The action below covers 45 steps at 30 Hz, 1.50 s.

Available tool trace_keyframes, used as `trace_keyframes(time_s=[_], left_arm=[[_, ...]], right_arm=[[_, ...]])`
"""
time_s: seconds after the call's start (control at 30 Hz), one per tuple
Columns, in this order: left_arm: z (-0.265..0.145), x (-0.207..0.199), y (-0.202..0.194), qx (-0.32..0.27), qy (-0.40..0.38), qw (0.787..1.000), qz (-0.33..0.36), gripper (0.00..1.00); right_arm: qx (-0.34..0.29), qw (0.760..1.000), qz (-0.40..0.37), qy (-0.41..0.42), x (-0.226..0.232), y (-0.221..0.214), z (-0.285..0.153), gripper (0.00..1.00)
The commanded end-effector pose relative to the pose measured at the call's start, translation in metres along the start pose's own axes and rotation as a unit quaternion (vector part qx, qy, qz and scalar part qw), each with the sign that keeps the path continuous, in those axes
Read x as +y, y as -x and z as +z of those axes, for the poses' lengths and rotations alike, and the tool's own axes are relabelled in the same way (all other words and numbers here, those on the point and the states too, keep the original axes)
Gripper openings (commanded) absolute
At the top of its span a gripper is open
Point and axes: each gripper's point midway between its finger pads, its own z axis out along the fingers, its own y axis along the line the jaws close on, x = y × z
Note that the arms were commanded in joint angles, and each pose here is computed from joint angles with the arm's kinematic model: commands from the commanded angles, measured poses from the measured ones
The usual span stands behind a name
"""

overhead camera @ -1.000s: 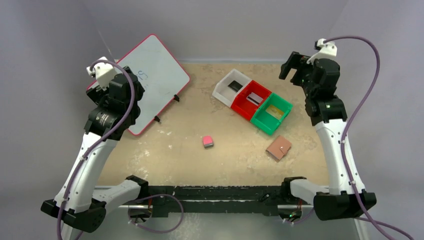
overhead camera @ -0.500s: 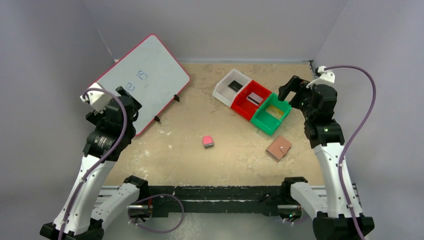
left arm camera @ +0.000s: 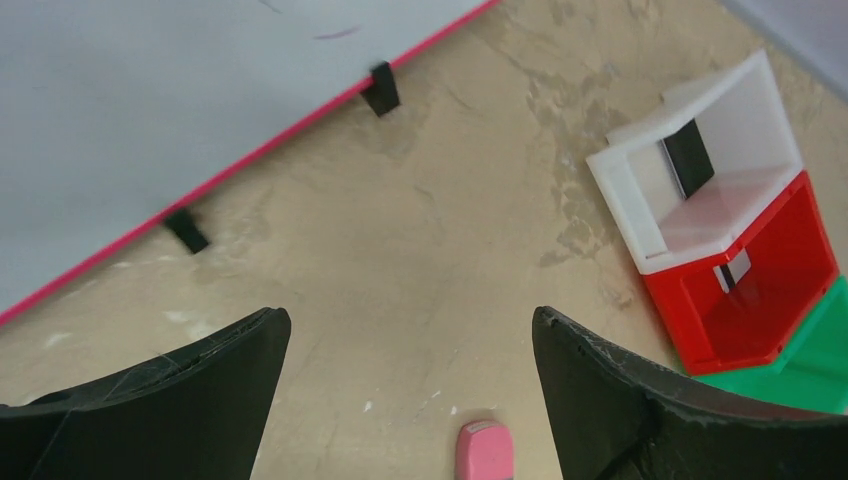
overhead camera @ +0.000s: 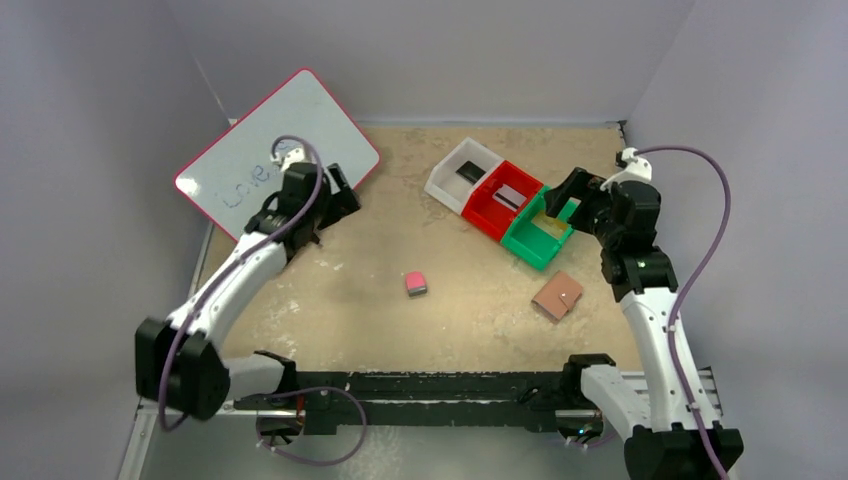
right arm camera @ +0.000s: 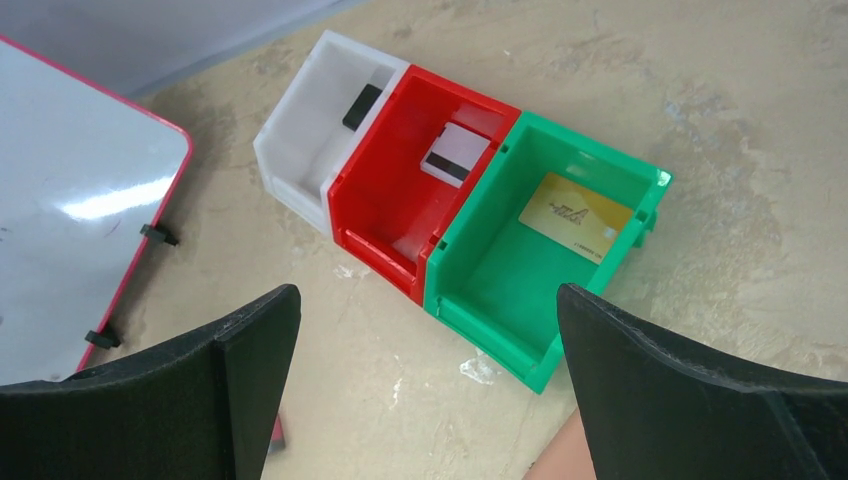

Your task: Take the credit cards out of the card holder

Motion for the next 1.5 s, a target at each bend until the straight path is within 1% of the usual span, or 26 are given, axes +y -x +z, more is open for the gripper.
trace_keyframes(time_s=[0.0, 0.07, 0.17, 0.3, 0.5, 0.6, 0.7, 0.8, 0.87, 0.97, 1.1, 1.23, 1.27, 1.37, 1.47], left_arm=[[0.043, -0.067, -0.001, 0.041, -0.105, 0.993, 0.028, 0.92], [0.072, -0.075, -0.013, 0.069, -0.103, 0.992, 0.037, 0.92], [0.108, -0.092, -0.028, 0.099, -0.120, 0.986, 0.051, 0.92], [0.149, -0.101, -0.040, 0.115, -0.112, 0.984, 0.073, 0.91], [0.203, -0.105, -0.050, 0.125, -0.084, 0.986, 0.076, 0.91], [0.226, -0.096, -0.046, 0.114, -0.038, 0.989, 0.087, 0.91], [0.244, -0.076, -0.035, 0.091, 0.018, 0.990, 0.104, 0.91], [0.261, -0.053, -0.021, 0.077, 0.056, 0.990, 0.101, 0.91], [0.273, -0.038, -0.015, 0.077, 0.069, 0.991, 0.088, 0.91], [0.285, -0.021, -0.004, 0.072, 0.079, 0.991, 0.077, 0.91], [0.291, -0.003, 0.019, 0.044, 0.105, 0.991, 0.067, 0.92], [0.282, 0.020, 0.044, 0.015, 0.148, 0.987, 0.053, 0.92], [0.280, 0.023, 0.047, 0.011, 0.153, 0.987, 0.051, 0.92], [0.271, 0.028, 0.056, 0.002, 0.167, 0.985, 0.053, 0.93], [0.259, 0.012, 0.060, 0.003, 0.131, 0.990, 0.051, 0.93]], right_arm=[[-0.008, 1.000, 0.006, 0.029, 0.011, 0.008, 0.005, 1.00], [-0.005, 0.999, 0.006, 0.035, 0.013, 0.007, 0.007, 1.00], [0.000, 0.999, 0.004, 0.044, 0.017, 0.008, 0.010, 1.00], [0.008, 0.999, 0.004, 0.048, 0.018, 0.004, 0.013, 1.00], [0.022, 0.998, 0.016, 0.055, 0.017, -0.009, 0.025, 1.00], [0.036, 0.998, 0.016, 0.056, 0.017, -0.014, 0.031, 1.00], [0.044, 0.998, 0.009, 0.040, 0.010, -0.017, 0.036, 1.00], [0.055, 0.998, 0.000, 0.023, 0.003, -0.022, 0.040, 1.00], [0.061, 0.998, -0.007, 0.015, -0.001, -0.024, 0.042, 1.00], [0.068, 0.998, -0.013, 0.009, -0.004, -0.028, 0.045, 1.00], [0.077, 0.996, -0.024, 0.028, 0.001, -0.030, 0.046, 1.00], [0.098, 0.987, -0.066, 0.111, 0.024, -0.039, 0.041, 1.00], [0.091, 0.985, -0.069, 0.127, 0.030, -0.037, 0.040, 1.00], [0.112, 0.969, -0.058, 0.213, 0.055, -0.051, 0.031, 1.00], [0.141, 0.956, -0.046, 0.251, 0.066, -0.070, 0.025, 0.99]])
